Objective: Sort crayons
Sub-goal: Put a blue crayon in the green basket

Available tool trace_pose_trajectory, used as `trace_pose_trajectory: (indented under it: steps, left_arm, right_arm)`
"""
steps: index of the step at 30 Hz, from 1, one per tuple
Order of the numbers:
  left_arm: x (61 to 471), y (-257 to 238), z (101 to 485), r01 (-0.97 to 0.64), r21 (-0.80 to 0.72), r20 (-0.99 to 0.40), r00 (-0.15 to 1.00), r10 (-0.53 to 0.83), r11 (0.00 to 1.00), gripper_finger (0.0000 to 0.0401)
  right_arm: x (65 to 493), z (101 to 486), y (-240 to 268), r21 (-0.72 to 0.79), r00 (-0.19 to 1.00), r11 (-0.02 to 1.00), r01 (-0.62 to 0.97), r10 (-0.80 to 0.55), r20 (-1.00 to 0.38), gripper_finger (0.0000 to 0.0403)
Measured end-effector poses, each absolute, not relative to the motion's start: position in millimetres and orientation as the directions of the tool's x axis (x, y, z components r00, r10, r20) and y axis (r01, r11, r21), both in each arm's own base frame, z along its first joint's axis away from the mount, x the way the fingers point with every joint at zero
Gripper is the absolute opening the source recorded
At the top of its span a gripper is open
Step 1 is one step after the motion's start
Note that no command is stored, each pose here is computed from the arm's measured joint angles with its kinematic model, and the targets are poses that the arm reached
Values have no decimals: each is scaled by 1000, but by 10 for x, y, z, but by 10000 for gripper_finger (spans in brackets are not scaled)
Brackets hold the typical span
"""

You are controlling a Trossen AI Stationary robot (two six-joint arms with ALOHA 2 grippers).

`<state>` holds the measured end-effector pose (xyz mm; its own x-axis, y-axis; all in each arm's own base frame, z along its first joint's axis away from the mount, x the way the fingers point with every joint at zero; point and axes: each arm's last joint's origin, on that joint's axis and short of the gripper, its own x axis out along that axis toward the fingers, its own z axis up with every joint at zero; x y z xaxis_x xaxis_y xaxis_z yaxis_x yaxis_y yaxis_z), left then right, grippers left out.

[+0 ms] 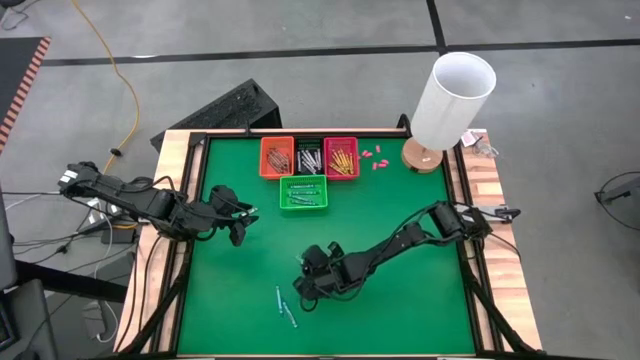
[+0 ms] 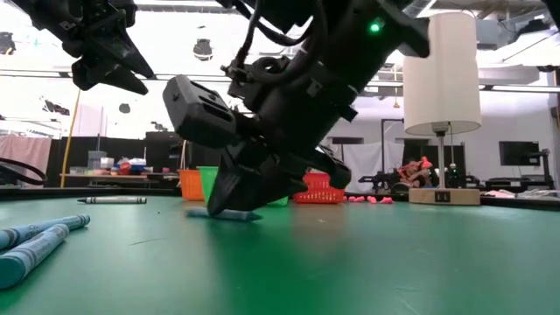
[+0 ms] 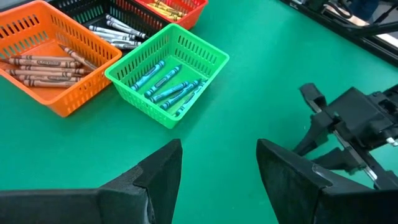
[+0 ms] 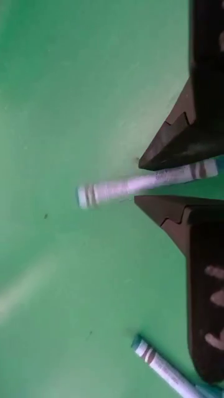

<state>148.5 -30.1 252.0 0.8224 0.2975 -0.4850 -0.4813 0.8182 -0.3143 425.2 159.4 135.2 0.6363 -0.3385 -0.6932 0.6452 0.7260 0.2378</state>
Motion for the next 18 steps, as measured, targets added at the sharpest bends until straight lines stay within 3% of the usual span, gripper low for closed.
trace_pose_trajectory:
  steps: [5, 9, 18]
  left_arm:
    - [1484, -301, 2520, -481, -312, -485, 822, 298, 820, 197]
    - [1484, -300, 2521, -483, -309, -484, 822, 301, 819, 197]
    - [1483, -299, 2521, -485, -307, -483, 821, 305, 819, 197]
  right_arm:
    - [4131, 1320, 1643, 179, 573, 689, 702, -398, -717, 102]
    - [4072, 1306, 1716, 107, 570, 719, 687, -441, -694, 102]
    - [3927, 1455, 1981, -160, 638, 781, 604, -594, -490, 102]
